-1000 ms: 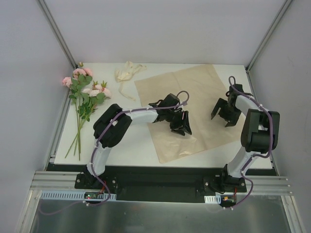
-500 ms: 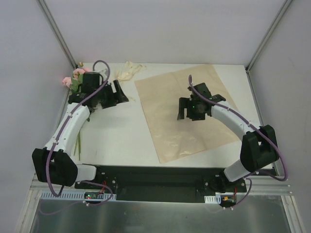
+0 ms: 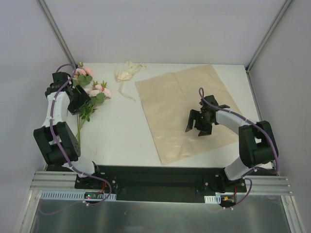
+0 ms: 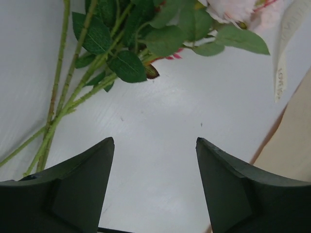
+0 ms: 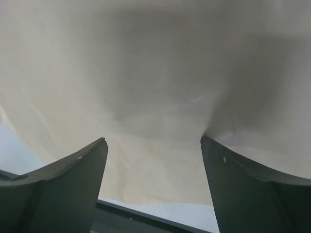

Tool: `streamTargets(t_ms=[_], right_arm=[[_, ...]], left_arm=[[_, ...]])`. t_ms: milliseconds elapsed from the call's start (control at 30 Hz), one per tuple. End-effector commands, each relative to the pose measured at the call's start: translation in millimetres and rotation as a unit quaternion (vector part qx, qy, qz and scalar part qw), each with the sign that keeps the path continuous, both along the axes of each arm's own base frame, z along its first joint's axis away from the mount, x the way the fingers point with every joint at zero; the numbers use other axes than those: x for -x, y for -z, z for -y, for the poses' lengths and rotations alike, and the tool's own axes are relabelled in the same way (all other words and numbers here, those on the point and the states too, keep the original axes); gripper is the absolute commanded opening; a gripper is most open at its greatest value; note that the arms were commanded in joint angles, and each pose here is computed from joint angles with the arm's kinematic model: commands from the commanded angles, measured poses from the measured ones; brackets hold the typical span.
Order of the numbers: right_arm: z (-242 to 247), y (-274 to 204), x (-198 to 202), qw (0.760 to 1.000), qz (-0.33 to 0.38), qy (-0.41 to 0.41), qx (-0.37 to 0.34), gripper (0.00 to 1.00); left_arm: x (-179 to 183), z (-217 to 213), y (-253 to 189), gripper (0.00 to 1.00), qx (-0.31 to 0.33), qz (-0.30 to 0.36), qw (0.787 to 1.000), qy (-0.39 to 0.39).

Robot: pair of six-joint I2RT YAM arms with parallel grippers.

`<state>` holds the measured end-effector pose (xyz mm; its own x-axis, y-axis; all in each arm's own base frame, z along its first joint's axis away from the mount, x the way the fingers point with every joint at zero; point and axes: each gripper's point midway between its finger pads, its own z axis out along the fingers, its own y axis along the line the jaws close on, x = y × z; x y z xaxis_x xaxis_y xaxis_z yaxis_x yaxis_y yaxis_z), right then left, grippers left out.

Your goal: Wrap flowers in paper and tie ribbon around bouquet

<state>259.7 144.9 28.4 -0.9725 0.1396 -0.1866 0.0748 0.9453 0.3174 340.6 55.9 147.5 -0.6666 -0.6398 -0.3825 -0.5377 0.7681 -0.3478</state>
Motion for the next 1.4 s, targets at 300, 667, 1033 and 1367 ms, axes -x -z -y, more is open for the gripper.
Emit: streamTargets(t_ms=[300, 667, 1033, 1367], right_arm=[[18, -33, -17, 0.996, 0.087, 0.031, -0.009, 0.83], [8, -32, -14, 0.996, 0.087, 0.009, -0.018, 0.83], [3, -34, -15, 0.995, 0.098, 0.0, -0.03, 0.83], [2, -34, -15, 0.995, 0.099, -0.005, -0.032, 0.83]], left_arm=[[-31, -88, 63, 0.32, -0.125, -0.124, 0.983, 0.049], [-52, -108, 77, 0.31, -0.145, -0.129, 0.972, 0.133], [-80, -106, 86, 0.24, -0.12, -0.105, 0.975, 0.155], [-84, -105, 96, 0.17, -0.112, -0.109, 0.974, 0.162]])
